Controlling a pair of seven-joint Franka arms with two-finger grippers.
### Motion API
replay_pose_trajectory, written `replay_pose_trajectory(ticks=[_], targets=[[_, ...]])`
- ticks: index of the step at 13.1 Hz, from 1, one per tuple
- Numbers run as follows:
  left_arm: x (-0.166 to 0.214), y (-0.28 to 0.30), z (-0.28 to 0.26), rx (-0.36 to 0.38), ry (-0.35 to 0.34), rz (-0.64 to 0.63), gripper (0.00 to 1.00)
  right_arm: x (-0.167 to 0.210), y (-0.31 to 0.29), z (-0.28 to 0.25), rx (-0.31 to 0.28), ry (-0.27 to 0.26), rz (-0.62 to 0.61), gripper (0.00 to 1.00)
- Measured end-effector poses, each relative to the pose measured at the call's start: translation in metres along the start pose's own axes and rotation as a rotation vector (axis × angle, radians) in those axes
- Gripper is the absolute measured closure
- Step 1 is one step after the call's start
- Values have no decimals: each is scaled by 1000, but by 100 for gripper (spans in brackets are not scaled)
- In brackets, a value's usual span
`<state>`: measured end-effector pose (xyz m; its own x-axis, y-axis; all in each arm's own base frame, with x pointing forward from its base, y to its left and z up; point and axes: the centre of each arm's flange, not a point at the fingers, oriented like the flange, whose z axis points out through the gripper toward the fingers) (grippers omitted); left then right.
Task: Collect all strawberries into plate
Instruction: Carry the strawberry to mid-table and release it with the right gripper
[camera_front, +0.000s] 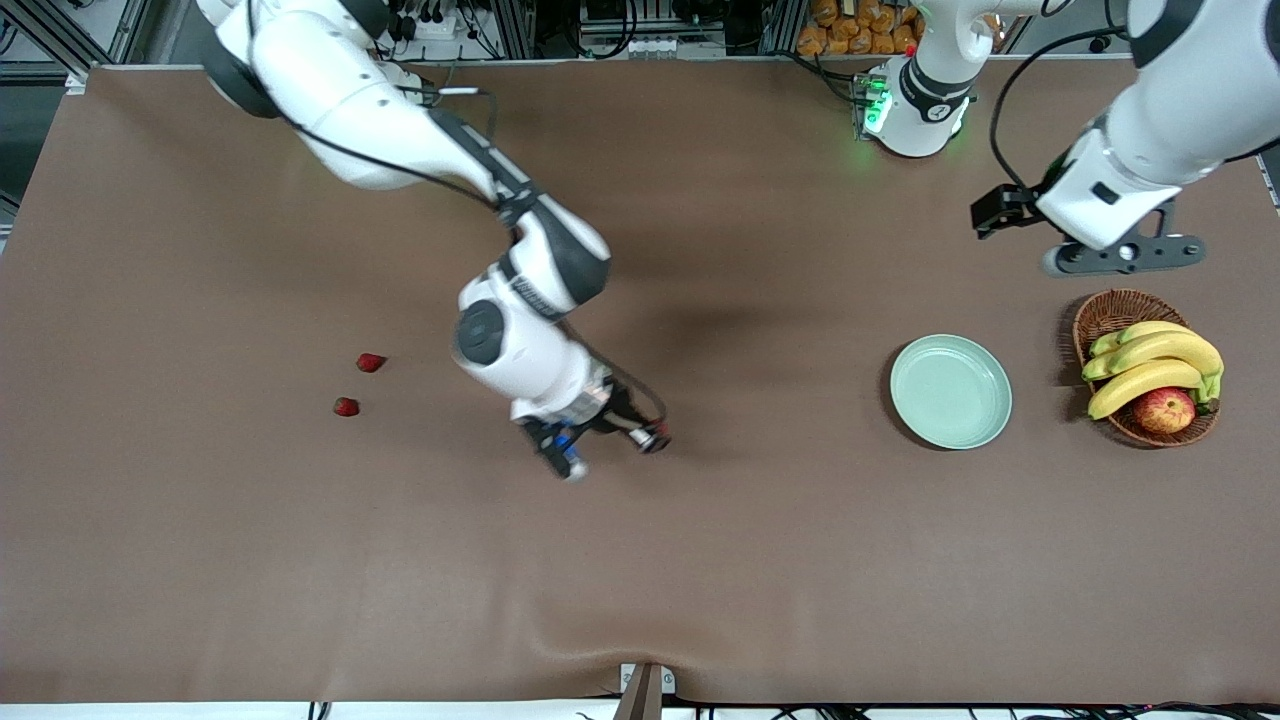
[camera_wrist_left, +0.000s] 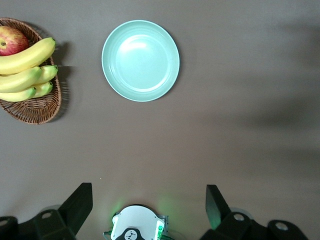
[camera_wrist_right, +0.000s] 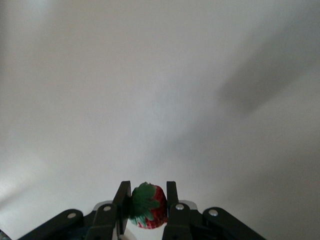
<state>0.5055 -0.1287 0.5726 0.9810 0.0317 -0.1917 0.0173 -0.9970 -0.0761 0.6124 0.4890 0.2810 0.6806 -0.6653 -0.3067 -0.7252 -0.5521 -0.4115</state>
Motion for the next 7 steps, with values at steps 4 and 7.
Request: replay_pose_trajectory(ticks=[4,7], targets=[[-9,31,7,19,-9,31,0,-50,25,63,-8,-24,13,67],[-12,40,21,32,-35,49,0,-73,47,105,5,-31,8,67]])
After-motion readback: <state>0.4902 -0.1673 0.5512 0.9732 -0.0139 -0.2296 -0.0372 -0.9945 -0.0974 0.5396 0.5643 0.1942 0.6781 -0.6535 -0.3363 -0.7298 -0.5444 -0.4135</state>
